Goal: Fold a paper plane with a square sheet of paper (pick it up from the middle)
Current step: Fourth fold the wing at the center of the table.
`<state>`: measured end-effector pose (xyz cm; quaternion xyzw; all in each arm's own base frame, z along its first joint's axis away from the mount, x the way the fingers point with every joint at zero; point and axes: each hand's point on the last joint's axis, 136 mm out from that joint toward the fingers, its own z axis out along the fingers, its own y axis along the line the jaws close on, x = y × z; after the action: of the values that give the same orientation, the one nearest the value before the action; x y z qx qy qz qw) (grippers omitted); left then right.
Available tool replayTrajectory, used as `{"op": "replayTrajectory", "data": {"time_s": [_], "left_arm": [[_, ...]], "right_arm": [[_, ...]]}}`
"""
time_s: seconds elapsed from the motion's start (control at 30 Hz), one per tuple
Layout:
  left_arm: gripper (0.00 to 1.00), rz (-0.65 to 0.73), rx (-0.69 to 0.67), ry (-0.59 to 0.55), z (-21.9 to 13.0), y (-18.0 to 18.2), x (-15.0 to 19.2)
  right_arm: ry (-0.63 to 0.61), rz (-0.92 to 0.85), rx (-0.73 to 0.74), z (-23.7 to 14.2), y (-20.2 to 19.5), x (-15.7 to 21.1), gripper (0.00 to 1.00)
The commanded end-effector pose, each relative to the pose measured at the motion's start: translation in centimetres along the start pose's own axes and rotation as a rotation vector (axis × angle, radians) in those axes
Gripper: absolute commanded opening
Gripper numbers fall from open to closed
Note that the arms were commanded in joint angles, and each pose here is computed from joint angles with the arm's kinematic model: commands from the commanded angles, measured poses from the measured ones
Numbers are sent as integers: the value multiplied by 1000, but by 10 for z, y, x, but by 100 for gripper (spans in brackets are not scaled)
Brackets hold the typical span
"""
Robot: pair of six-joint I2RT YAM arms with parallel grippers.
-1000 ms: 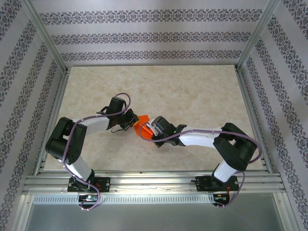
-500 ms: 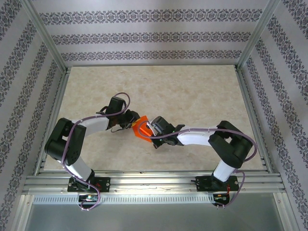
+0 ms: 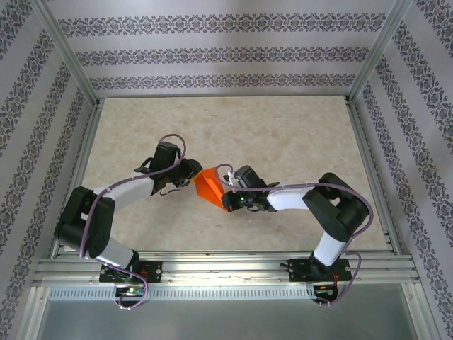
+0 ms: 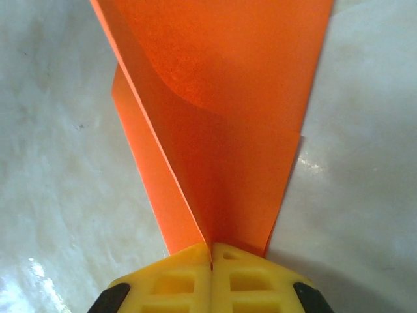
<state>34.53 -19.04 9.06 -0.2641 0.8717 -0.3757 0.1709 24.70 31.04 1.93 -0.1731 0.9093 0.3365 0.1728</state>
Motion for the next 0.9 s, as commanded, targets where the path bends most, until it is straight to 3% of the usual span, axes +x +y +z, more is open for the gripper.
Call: {"op": "replayTrajectory", "data": {"time_s": [0.0, 0.23, 0.6, 0.87], "left_arm": [[36, -4, 3, -36, -7, 3, -7], [34, -5, 30, -14, -5, 1, -2], [16, -5, 145, 46, 10, -18, 4], [9, 40, 231, 114, 28, -34, 16]], "right_arm": [[19, 92, -147, 3, 16, -1, 0], [-47, 148, -176, -1, 10, -9, 0], [-59, 255, -157, 2, -5, 3, 1], [-81, 299, -193, 1, -6, 2, 0]]}}
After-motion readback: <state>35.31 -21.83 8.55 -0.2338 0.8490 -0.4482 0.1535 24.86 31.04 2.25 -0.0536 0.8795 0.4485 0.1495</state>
